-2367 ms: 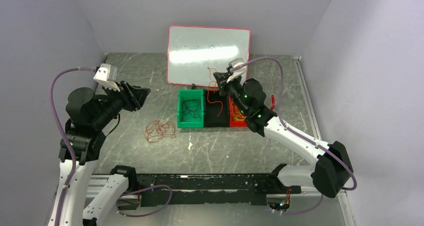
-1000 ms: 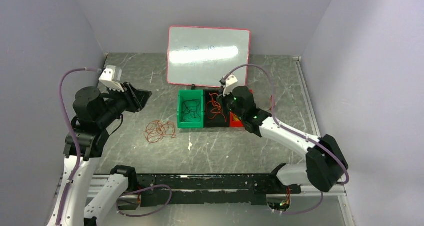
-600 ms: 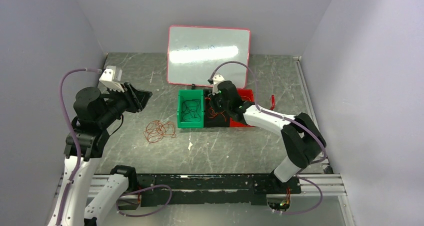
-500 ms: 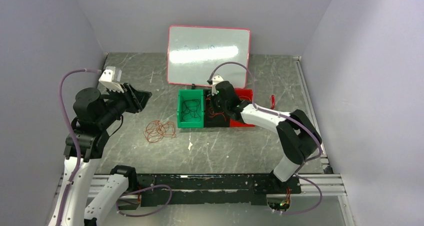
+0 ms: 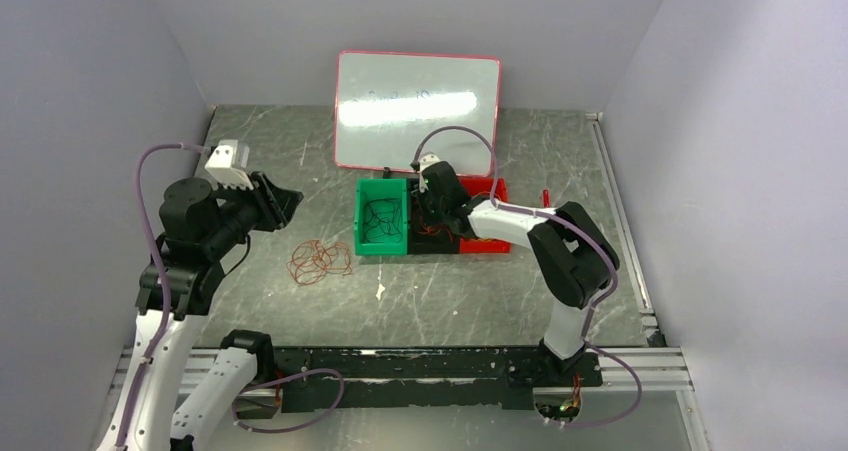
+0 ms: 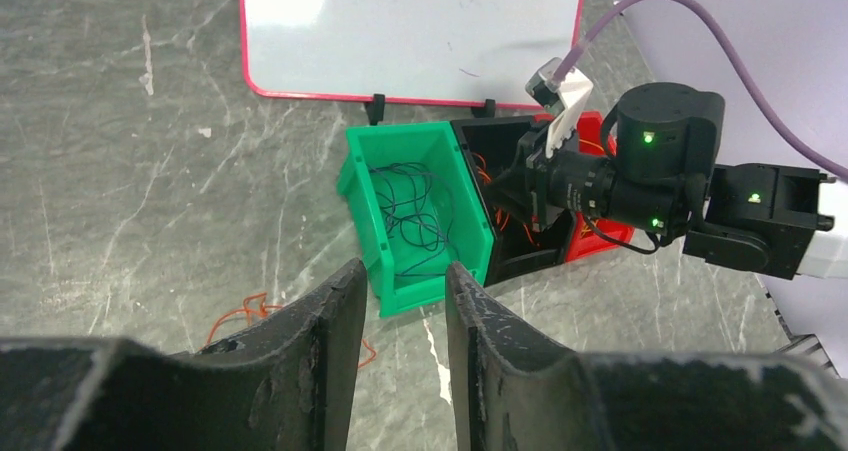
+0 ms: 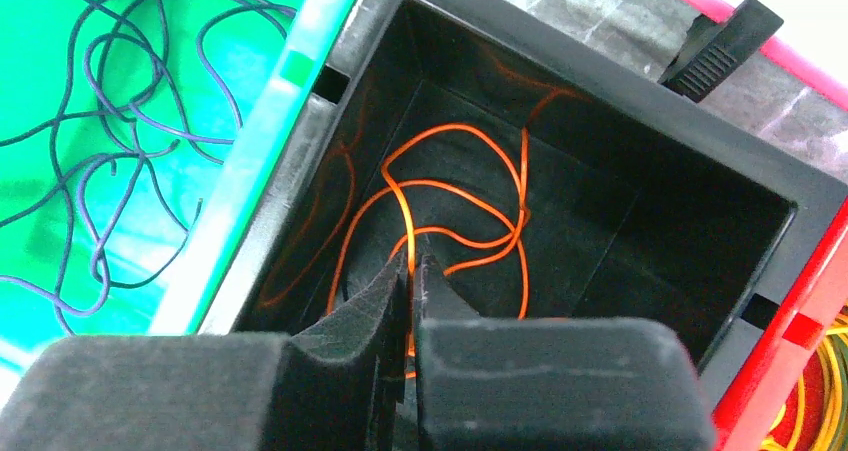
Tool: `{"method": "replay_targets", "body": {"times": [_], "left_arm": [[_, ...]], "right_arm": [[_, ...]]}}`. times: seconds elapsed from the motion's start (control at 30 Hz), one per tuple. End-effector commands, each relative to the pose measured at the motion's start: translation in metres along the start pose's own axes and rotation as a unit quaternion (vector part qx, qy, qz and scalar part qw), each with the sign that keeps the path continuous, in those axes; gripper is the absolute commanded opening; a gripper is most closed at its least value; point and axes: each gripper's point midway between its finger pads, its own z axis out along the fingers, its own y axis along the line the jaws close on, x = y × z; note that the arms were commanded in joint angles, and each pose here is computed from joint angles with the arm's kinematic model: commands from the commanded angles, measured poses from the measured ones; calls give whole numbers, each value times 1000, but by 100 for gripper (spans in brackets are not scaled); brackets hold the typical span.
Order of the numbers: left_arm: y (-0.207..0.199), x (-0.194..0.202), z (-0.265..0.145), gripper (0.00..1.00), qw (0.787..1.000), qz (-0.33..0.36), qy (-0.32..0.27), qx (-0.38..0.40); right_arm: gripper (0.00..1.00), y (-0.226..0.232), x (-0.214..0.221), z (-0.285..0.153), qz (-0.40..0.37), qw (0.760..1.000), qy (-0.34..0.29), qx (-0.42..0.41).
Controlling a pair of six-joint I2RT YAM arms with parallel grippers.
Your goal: Untangle the cables
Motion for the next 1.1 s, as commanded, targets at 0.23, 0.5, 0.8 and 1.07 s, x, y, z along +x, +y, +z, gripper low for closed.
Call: {"method": "replay_targets", "body": {"times": [0.23,0.5,0.8,1.07], "left_arm": [[19,11,6,43,999,-11,13,-43],[23,18,7,46,998,-14,24,-49],[46,54,14,49,990,-60,79,-105],[62,116,49,48,969,-82,196,-125]], "right_arm": [[41,2,-45,-41,-3,998,-54,-14],[54,2,-57,-78,4,996,-82,-21],[54,17,-69,-136,23,987,-142,-77],[54,19,-53,-158,42,984,-147,-91]]}}
